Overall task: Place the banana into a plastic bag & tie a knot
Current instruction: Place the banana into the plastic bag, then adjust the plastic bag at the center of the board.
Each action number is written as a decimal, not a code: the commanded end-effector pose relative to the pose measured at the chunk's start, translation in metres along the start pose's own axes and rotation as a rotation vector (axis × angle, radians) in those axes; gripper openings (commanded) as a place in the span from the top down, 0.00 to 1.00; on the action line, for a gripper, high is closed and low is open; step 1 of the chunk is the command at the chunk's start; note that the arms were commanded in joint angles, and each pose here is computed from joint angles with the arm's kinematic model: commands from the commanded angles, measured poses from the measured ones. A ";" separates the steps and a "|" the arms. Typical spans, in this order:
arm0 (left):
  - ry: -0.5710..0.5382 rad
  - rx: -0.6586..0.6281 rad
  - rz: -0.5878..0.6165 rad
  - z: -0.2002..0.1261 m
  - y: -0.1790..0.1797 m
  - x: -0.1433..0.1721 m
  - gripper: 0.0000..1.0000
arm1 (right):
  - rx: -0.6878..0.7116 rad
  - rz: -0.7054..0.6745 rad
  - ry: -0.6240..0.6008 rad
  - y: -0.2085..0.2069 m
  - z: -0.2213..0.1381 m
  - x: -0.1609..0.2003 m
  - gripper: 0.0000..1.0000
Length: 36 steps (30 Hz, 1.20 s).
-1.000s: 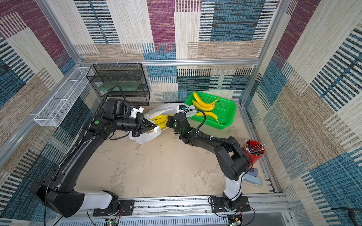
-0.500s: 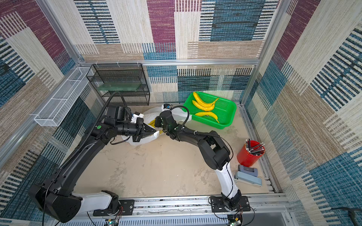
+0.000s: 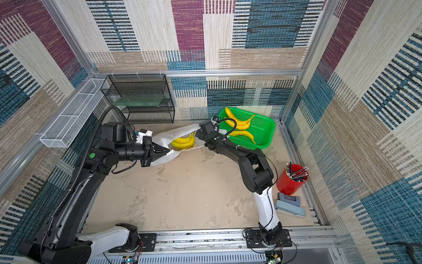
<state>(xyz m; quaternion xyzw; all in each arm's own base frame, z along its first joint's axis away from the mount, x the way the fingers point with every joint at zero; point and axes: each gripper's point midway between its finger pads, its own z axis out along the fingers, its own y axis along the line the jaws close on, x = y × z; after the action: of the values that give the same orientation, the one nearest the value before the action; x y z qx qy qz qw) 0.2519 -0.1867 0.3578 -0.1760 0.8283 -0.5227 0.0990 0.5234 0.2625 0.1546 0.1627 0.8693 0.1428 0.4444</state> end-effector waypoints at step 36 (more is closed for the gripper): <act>0.025 -0.036 0.001 0.001 0.011 -0.035 1.00 | -0.589 -0.360 0.392 0.118 -0.244 0.036 0.06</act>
<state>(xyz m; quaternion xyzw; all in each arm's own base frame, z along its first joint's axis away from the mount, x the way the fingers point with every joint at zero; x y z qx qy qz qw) 0.2815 -0.1691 0.3436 -0.1831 0.8380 -0.5083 0.0763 0.3485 0.3364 0.2857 -0.0841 0.9016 0.2529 0.3408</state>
